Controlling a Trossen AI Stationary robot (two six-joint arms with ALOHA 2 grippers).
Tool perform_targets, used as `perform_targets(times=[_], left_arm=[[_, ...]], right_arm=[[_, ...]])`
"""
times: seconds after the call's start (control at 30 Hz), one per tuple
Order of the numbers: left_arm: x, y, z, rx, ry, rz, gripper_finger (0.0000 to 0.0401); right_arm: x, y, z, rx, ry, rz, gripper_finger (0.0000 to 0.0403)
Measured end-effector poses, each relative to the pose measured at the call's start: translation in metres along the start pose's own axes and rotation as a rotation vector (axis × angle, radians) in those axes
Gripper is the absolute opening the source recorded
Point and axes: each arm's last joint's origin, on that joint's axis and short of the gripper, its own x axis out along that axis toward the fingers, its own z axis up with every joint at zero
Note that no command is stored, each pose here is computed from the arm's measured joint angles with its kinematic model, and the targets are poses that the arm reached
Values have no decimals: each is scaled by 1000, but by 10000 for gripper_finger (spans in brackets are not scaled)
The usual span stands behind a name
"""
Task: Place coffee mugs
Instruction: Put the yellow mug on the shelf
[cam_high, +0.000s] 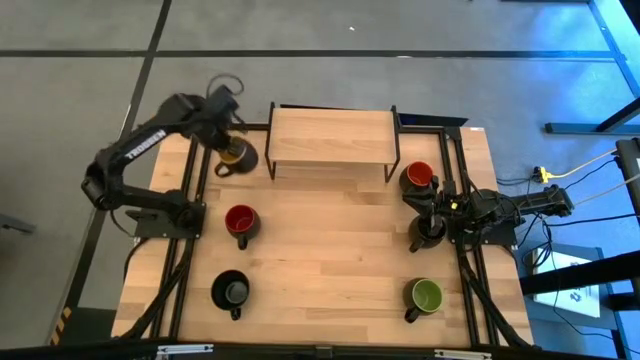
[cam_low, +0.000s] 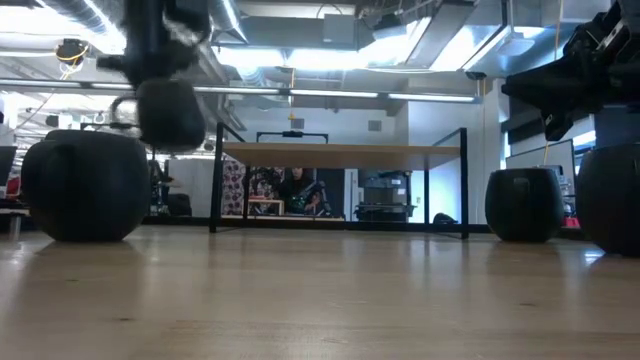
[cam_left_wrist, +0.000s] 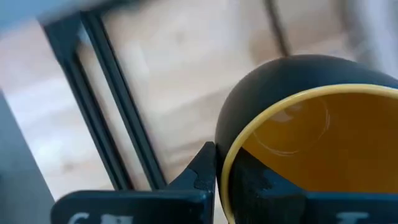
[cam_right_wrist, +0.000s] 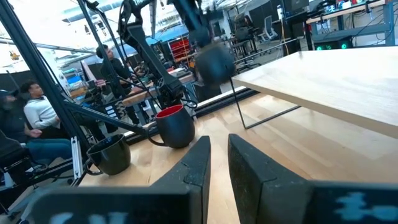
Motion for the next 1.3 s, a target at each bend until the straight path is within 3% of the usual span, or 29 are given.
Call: perform_targets(times=[0.23, 0.47, 0.6, 0.93, 1.1, 1.3], left_arm=[[-69, -2, 22, -42, -214, -74, 14], [-89, -36, 52, 38, -254, -72, 14], [-83, -54, 71, 100, -197, -23, 14], [-43, -81, 124, 88, -165, 17, 19], [-17, -84, 138, 90, -100, 47, 21], [-3, -81, 147, 57, -51, 1, 23]], right_arm=[[0, 0, 0, 0, -1, -2, 44], [0, -1, 1, 0, -14, -36, 44], [0, -1, 1, 1, -17, -41, 44], [0, -1, 1, 0, -16, -40, 44], [0, -1, 1, 0, -16, -39, 44], [0, -1, 1, 1, -16, -40, 44]])
